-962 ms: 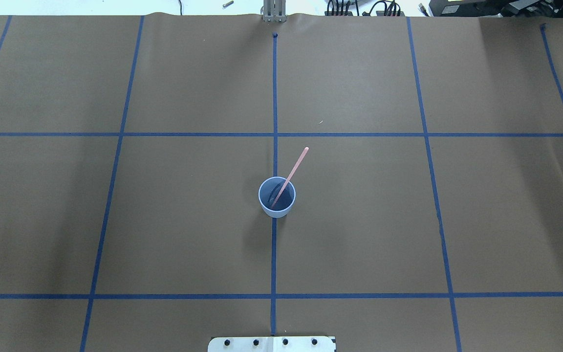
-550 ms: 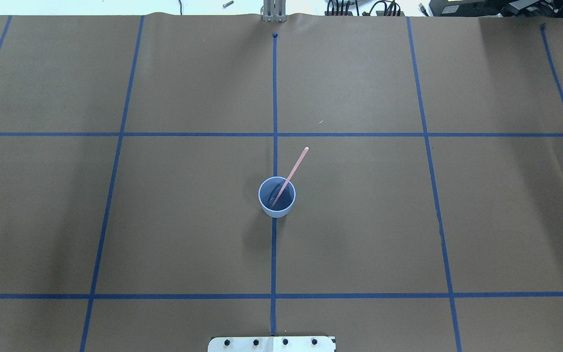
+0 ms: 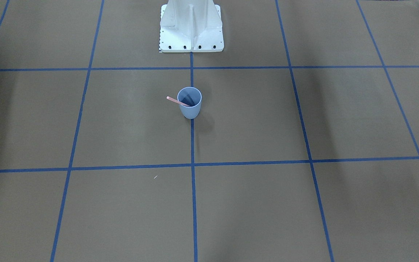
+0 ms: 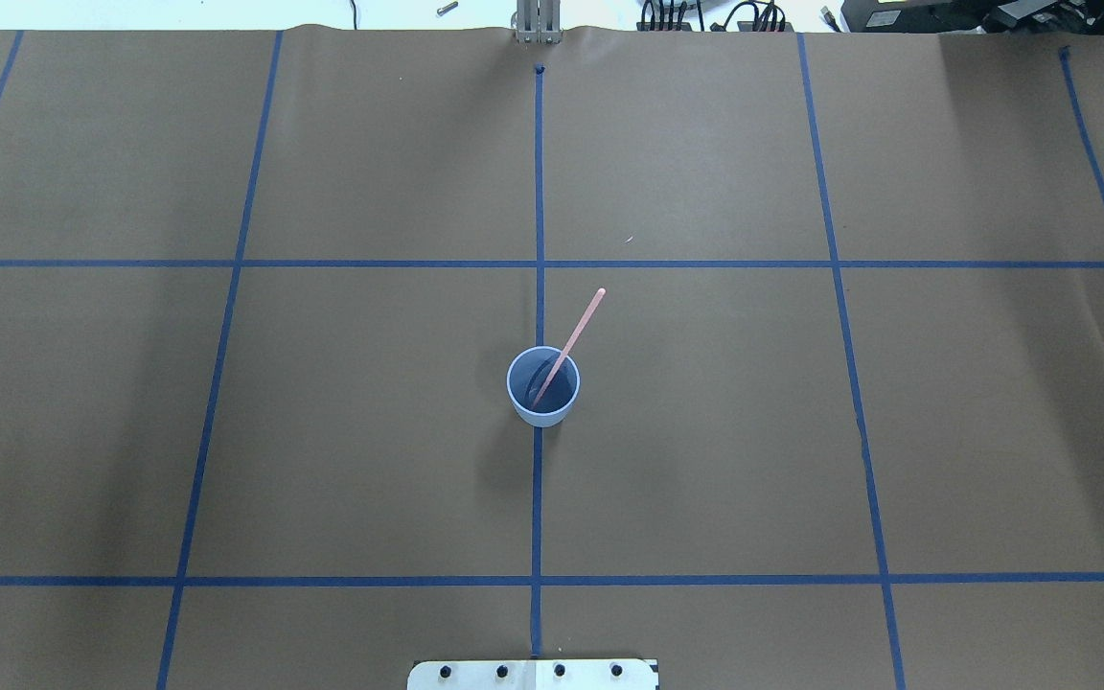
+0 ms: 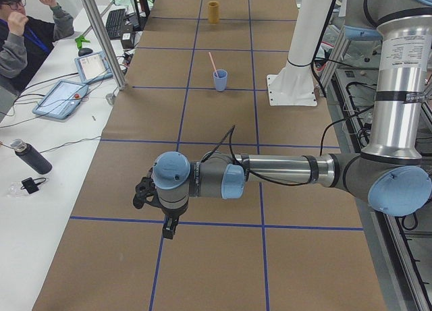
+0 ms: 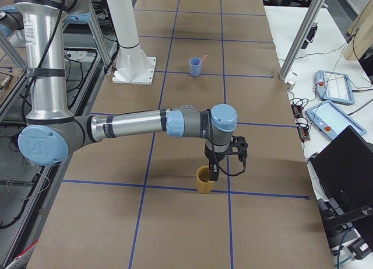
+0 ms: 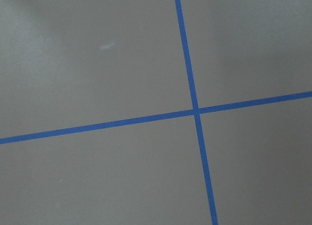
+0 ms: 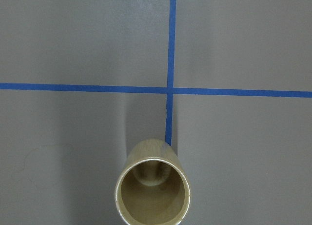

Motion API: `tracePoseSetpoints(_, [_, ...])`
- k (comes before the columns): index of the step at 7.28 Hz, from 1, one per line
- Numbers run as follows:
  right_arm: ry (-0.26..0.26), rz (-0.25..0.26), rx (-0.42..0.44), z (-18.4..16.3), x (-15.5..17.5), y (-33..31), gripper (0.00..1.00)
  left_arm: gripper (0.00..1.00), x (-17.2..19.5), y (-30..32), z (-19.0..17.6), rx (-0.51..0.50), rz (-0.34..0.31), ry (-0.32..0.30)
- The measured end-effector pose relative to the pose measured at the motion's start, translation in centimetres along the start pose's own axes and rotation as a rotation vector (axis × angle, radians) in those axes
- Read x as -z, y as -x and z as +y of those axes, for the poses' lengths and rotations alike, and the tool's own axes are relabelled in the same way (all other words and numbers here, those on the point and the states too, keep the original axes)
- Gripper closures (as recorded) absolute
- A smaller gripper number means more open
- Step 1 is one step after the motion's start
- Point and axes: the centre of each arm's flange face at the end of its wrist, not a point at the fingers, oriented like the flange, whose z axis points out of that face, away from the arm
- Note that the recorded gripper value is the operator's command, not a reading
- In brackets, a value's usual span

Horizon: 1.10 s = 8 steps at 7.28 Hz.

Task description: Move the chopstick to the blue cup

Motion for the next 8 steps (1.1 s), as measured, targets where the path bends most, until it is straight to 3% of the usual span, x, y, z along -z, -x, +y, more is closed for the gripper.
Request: tracePoseSetpoints(8, [0.004,0.0,-0.005,0.07,-0.39,-0.34,0.0,0.02,-0.09,0.15,0.33,-0.002,-0.001,-0.005])
